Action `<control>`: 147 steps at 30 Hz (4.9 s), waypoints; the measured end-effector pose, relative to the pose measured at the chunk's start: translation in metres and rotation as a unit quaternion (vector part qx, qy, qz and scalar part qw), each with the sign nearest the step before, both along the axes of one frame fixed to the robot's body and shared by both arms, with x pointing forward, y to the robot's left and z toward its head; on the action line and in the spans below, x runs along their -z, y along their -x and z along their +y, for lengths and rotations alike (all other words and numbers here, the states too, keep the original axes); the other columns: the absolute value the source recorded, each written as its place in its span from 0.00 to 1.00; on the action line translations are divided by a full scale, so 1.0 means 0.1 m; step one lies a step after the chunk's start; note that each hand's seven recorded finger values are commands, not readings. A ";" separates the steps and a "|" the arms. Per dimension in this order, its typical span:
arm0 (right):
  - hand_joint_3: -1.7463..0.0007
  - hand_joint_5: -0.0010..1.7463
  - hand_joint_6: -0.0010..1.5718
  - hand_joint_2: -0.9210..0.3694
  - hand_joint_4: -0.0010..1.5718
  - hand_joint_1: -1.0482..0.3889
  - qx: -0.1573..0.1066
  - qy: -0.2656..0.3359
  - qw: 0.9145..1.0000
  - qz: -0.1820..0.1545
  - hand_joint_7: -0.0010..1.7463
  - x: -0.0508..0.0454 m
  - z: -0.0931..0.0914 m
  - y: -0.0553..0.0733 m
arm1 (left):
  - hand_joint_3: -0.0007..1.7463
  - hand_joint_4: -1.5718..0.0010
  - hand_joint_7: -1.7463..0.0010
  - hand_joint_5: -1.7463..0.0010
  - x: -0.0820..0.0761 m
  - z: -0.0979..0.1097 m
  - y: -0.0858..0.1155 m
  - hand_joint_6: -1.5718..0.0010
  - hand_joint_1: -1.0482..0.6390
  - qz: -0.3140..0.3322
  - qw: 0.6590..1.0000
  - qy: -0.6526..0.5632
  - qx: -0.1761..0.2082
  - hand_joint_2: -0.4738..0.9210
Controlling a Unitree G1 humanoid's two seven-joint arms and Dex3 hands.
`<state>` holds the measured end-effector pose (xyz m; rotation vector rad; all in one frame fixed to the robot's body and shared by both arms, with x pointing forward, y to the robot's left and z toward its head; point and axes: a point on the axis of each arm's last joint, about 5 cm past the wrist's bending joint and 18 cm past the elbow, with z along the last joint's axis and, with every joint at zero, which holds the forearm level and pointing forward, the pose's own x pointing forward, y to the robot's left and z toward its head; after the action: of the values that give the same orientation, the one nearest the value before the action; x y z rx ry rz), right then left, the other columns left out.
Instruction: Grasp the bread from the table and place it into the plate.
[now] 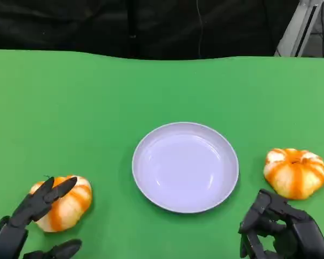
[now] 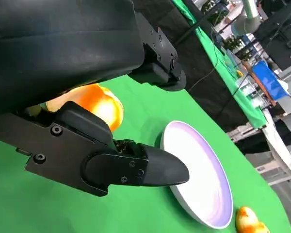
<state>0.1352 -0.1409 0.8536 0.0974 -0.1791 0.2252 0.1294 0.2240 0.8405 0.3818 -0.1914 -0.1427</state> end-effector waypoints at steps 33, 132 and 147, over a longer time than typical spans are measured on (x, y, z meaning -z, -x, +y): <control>0.35 1.00 0.48 0.25 0.53 0.64 -0.001 0.003 1.000 -0.001 0.88 -0.003 0.02 -0.01 | 0.07 0.83 0.99 0.96 0.02 -0.01 -0.26 0.67 0.14 0.001 0.968 -0.248 0.030 1.00; 0.36 1.00 0.48 0.24 0.52 0.64 0.002 0.010 1.000 0.002 0.89 -0.013 0.03 -0.03 | 0.36 0.55 0.00 0.00 -0.34 -0.25 -0.93 0.61 0.59 -0.097 0.939 -0.315 -0.094 0.88; 0.36 1.00 0.48 0.24 0.52 0.64 0.004 0.010 1.000 0.002 0.89 -0.014 0.04 -0.03 | 0.44 0.55 0.00 0.00 -0.68 -0.58 -1.10 0.62 0.58 -0.140 0.941 -0.305 -0.047 0.82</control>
<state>0.1387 -0.1370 0.8550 0.0773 -0.1733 0.2187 0.2396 0.1659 0.9089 1.0321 -0.4114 -0.0487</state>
